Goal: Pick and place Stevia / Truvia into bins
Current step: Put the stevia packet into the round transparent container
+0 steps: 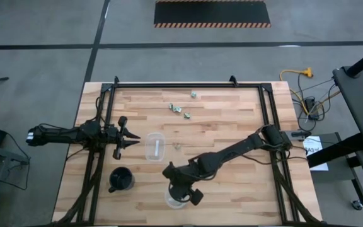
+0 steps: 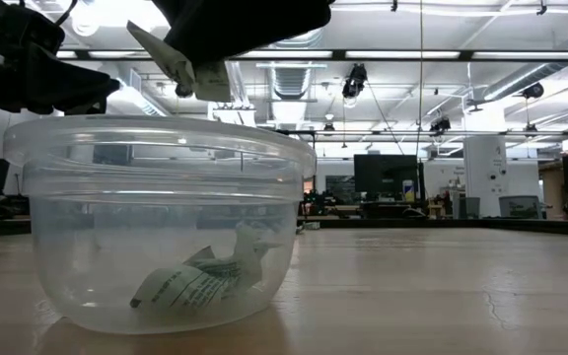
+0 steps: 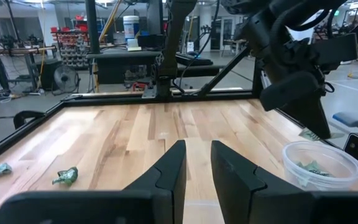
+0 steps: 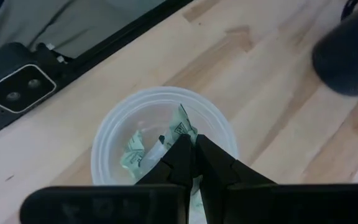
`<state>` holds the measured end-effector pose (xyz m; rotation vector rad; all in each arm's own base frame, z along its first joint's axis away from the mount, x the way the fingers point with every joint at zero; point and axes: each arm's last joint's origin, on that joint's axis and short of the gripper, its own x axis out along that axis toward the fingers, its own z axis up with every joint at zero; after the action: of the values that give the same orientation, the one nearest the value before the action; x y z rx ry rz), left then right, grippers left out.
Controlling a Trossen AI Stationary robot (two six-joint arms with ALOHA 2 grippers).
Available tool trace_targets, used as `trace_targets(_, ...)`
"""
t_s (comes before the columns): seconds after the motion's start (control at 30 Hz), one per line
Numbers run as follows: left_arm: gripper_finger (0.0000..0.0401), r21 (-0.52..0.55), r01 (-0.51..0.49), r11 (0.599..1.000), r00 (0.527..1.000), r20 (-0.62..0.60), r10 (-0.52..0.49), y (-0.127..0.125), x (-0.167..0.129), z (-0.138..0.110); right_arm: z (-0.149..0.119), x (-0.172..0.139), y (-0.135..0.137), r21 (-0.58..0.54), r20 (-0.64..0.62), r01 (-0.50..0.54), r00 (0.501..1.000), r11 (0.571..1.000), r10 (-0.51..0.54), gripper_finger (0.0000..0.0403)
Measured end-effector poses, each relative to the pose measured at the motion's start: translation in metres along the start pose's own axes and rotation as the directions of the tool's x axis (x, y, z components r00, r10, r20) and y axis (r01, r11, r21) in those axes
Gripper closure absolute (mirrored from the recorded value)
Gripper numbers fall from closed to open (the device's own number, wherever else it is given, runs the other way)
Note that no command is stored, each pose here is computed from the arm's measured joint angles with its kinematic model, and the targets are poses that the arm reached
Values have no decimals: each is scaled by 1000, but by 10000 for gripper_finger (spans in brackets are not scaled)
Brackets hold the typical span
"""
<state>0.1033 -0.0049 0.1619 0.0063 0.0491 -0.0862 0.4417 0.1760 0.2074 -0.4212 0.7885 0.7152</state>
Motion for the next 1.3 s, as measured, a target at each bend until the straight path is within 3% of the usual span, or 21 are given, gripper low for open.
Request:
trace_targets(0.47,344,0,0,1000,1000,-3,0,0,0,0,0,1,1,-2,1,-1,1000,1000,1,392)
trace_targets(0.97,344,0,0,1000,1000,-3,0,0,0,0,-1,0,-2,-8,0,11,1000,1000,-11,273)
trace_targets(1.3,344,0,0,1000,1000,-3,0,0,0,0,-23,-8,-21,104,-169,95,983,990,-77,270)
